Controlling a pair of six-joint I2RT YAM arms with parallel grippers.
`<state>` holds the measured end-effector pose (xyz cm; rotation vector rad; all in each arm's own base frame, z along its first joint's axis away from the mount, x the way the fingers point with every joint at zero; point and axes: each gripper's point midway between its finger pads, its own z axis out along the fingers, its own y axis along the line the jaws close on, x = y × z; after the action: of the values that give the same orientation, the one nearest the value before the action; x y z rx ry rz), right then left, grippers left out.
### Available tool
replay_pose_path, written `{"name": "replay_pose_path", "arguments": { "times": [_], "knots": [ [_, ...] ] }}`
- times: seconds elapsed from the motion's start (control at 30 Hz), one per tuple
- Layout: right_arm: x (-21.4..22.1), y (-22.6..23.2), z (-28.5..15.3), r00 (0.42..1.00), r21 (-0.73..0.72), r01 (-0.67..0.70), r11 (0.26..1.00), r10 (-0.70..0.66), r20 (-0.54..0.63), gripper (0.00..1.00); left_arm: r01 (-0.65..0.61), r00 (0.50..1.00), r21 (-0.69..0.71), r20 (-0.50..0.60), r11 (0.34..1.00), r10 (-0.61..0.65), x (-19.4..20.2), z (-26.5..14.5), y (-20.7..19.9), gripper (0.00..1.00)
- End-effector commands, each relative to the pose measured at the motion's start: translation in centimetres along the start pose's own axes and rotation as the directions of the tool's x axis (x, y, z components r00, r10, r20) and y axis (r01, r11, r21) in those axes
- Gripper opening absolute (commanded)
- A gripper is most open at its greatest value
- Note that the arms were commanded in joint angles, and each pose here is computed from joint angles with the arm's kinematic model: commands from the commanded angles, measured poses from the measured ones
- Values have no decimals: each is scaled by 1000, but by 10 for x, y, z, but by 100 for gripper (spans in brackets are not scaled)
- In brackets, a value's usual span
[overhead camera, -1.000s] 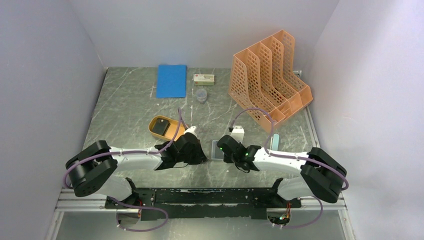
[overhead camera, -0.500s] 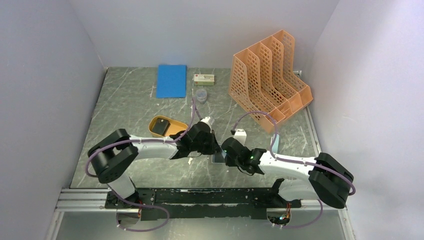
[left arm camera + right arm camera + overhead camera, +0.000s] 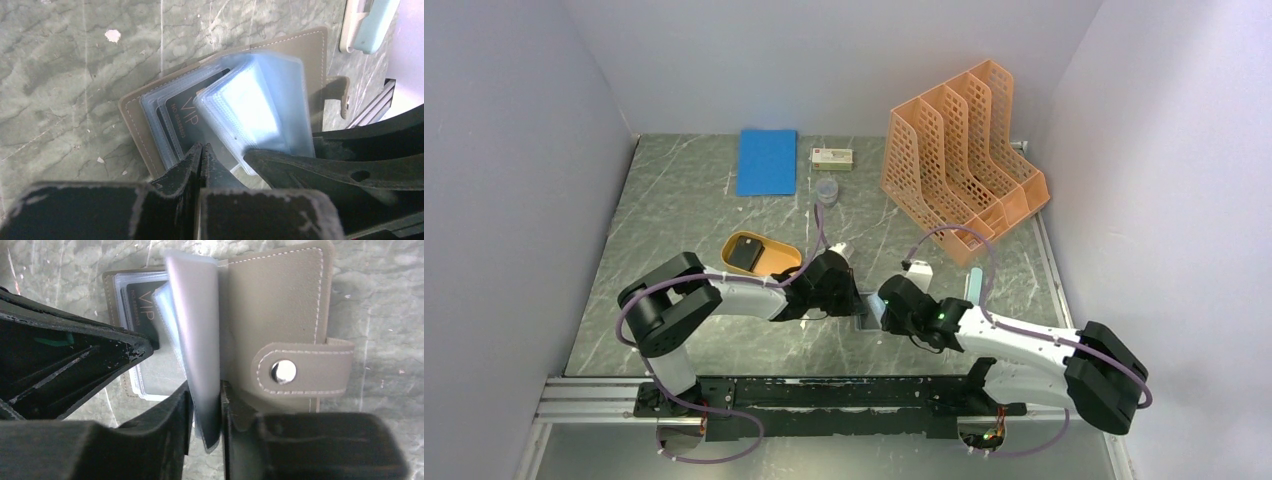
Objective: Put the credit cards into the card holder
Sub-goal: Open the card holder at the center of the board.
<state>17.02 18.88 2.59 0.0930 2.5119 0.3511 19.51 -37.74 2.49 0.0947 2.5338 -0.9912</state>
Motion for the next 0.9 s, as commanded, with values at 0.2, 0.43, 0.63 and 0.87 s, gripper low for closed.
{"name": "replay_pose_path", "arguments": {
  "times": [0.2, 0.43, 0.63, 0.87],
  "knots": [
    [-18, -18, -10, 989, -1, -142, 990, 142, 35, 53, -28, 995, -245, -101, 969, 3, 42, 1, 80, 5],
    [-29, -3, -15, 996, -88, -72, 994, 76, 44, 69, -28, 993, -236, -117, 971, 0, 49, 0, 83, 5],
    [-32, 0, -19, 997, -101, -60, 993, 65, 46, 71, -39, 995, -119, -92, 992, 28, 35, 0, 52, 5],
    [-28, -13, -21, 995, -47, -83, 995, 86, 48, 64, -58, 997, -38, -59, 998, 56, 17, -1, 20, 5]
  ]
}}
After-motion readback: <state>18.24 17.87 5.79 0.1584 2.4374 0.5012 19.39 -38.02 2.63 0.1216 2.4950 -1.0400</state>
